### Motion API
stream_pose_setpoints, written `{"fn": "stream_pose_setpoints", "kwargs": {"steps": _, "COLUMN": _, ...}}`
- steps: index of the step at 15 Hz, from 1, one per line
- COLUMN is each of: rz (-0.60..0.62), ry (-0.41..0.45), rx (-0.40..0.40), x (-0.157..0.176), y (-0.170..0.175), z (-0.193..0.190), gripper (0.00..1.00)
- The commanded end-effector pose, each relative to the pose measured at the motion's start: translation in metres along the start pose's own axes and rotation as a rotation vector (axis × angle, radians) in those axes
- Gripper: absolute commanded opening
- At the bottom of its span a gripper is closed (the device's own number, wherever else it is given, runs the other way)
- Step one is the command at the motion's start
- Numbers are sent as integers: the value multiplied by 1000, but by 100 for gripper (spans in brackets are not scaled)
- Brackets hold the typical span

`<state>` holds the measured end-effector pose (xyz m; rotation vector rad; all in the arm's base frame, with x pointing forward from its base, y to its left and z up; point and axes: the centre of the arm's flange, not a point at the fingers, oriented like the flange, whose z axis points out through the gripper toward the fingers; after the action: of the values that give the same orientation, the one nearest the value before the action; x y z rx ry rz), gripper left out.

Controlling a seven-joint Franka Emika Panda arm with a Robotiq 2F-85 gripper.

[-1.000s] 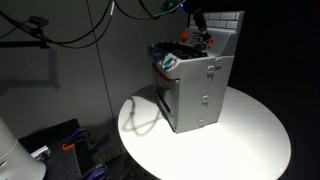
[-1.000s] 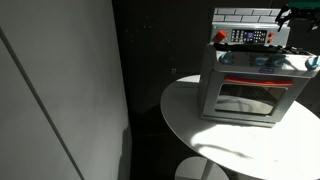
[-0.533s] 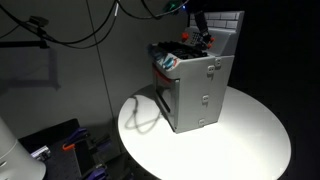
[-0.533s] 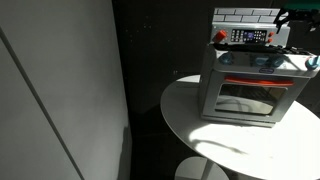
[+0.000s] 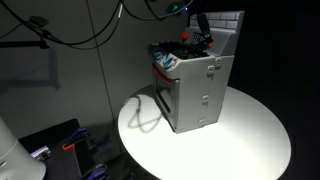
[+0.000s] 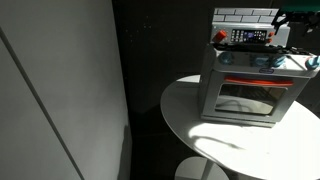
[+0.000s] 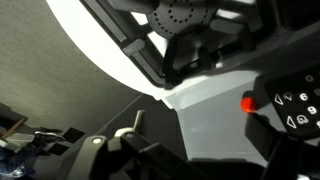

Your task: Press the top orange button on the microwave oven controlling panel of the stove

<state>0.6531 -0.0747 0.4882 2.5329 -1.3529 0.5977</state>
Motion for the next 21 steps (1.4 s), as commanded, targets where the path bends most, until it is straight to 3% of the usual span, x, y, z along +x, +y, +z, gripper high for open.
{"fn": "stream_pose_setpoints", "kwargs": {"steps": 1, "rz": 23, "ry": -18, "rx": -4, "x": 9, "y": -11, "z": -2, "gripper": 100}}
{"fn": "stream_pose_setpoints", "kwargs": {"steps": 21, "rz": 28, "ry": 2, "rx": 2, "x": 18, "y": -24, "z": 6, "gripper": 100}}
